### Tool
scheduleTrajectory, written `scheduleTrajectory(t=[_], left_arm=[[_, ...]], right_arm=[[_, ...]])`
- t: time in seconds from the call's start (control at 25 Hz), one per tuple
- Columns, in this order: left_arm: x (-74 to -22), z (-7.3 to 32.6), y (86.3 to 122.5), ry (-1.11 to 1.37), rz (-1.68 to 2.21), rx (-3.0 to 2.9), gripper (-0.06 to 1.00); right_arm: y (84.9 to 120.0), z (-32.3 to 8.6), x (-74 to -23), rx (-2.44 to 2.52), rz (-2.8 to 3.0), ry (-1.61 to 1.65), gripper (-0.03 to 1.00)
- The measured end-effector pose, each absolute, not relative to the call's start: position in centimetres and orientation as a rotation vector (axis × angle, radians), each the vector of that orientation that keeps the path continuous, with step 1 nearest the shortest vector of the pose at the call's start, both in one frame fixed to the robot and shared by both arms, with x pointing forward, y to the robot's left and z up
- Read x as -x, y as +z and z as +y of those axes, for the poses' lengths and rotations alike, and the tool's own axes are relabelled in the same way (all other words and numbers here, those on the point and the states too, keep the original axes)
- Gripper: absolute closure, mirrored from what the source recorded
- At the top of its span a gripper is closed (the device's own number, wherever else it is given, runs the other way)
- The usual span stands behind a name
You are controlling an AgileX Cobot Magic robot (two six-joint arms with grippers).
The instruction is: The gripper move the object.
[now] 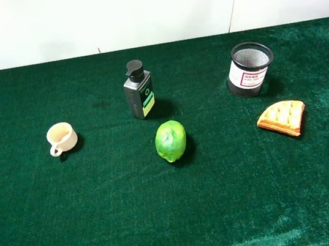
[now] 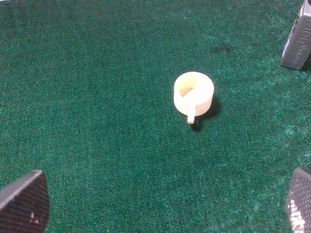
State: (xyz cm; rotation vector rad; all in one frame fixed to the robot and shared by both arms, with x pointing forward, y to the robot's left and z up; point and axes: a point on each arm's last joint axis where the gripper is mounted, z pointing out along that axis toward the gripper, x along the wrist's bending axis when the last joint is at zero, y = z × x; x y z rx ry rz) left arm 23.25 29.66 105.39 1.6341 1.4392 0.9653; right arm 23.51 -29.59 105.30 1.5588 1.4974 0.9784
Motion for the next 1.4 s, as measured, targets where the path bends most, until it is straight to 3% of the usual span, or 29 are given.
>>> scheduleTrajectory(t=[1.4], left_arm=[[-23.25,29.66,105.39,0.965,1.439,-1.634,-0.05]], right_arm=[[105.74,-29.26,-23.52,-1.561,1.510,1.023,0.28]])
